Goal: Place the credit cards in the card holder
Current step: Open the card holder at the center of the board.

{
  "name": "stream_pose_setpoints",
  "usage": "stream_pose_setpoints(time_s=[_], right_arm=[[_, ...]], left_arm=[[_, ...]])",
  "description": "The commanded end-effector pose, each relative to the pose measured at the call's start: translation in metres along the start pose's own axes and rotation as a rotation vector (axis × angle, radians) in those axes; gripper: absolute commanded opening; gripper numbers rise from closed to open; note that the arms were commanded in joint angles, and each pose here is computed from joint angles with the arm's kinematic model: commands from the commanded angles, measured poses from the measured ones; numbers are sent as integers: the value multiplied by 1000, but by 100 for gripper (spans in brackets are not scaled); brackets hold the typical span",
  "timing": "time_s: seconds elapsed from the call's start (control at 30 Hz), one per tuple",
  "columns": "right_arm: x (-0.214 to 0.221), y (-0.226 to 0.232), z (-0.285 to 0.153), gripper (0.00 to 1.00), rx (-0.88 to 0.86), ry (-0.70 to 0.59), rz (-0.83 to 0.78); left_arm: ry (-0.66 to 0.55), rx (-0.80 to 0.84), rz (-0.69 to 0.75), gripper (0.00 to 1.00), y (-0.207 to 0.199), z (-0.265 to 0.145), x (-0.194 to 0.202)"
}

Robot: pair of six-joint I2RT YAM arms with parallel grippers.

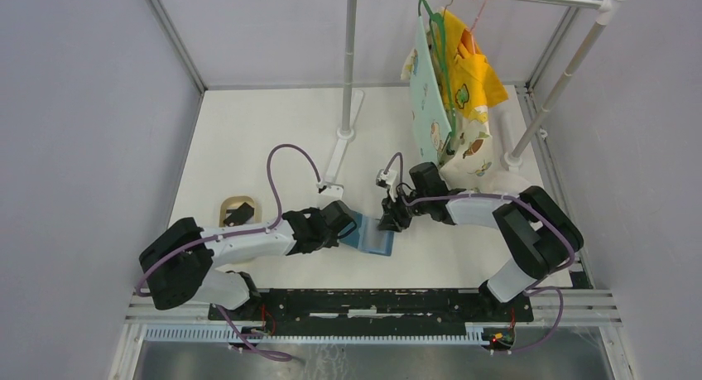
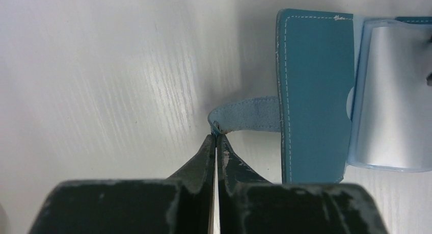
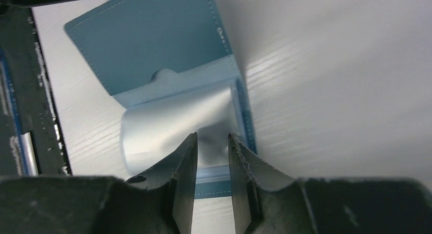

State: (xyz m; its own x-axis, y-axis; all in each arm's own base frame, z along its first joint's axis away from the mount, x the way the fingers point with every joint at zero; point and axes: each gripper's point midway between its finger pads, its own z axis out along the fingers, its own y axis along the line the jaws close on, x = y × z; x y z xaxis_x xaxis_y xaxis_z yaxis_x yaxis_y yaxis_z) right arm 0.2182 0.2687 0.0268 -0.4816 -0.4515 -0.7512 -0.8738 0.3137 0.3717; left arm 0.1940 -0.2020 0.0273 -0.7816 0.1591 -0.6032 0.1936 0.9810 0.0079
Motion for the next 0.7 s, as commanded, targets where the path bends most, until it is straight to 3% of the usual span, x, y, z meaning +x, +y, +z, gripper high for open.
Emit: stream_pose_setpoints(time_s=[0.0,0.27,0.4,0.5,0.67], right_arm=[[-10,-28,-3,33,154,51,-71],[-47,22,-20,45,-58,-79,-283],[-49,43,-23,47,-152,-132,-298],[-46,49,-16,43,-193,-132,-221],[-35,44,3,27,-186,-90,-57]], left_arm=[[-28,19,-53,6,-7,-13,-19],[43,73,-21,7,-19,-3,-1],[81,150,-14,7,-38,5,8],[85,247,-26,6,-58,6,8],[82,303,-39,6,-72,8,6]])
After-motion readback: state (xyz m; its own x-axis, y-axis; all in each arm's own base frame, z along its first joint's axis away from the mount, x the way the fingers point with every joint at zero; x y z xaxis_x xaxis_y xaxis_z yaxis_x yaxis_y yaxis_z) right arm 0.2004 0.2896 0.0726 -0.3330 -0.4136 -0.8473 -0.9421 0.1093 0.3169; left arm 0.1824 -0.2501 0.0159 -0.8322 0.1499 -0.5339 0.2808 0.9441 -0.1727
